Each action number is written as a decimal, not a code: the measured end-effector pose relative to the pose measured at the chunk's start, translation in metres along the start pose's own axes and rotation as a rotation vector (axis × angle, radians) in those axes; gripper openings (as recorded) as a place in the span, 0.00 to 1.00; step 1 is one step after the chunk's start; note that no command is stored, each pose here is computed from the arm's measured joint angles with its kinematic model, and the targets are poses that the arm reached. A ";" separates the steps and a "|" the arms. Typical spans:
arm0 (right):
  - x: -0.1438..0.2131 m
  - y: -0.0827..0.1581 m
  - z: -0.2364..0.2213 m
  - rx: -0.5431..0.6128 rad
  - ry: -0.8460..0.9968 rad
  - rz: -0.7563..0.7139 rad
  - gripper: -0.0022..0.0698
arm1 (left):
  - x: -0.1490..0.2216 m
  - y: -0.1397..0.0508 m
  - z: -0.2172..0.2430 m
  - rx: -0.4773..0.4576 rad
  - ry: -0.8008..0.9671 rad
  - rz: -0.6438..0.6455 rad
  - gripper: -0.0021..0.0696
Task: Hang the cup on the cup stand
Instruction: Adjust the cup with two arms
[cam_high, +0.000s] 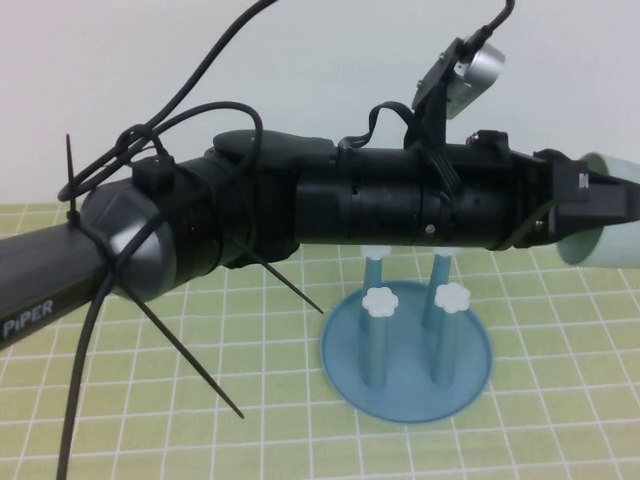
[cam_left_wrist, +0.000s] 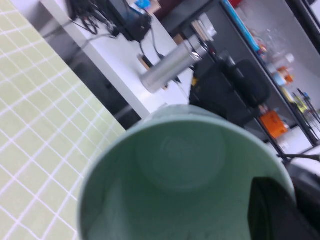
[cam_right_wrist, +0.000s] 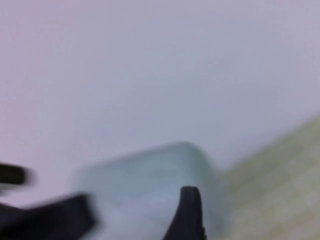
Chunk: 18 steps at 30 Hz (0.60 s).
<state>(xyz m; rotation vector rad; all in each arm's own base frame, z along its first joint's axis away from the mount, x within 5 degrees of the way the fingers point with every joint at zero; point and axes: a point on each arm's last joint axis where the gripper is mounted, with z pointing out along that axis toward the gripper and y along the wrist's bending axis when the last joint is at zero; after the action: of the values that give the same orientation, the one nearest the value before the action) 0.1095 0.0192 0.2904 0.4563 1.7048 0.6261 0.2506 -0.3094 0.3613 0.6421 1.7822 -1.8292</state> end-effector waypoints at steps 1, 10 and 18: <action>0.002 0.002 0.001 -0.064 -0.023 0.044 0.86 | 0.000 -0.002 0.000 0.018 -0.001 -0.001 0.03; 0.030 -0.015 0.001 -0.300 -0.090 0.630 0.86 | 0.000 -0.003 0.001 0.014 -0.011 -0.041 0.03; 0.061 -0.045 0.000 -0.194 -0.035 0.897 0.86 | 0.016 -0.013 0.020 -0.007 0.009 -0.083 0.03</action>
<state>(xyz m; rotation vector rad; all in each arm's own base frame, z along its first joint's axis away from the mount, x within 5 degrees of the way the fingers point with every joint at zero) 0.0978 0.0211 0.2156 1.0960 1.3305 1.3953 0.2303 -0.3299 0.3610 0.5823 1.8453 -1.8763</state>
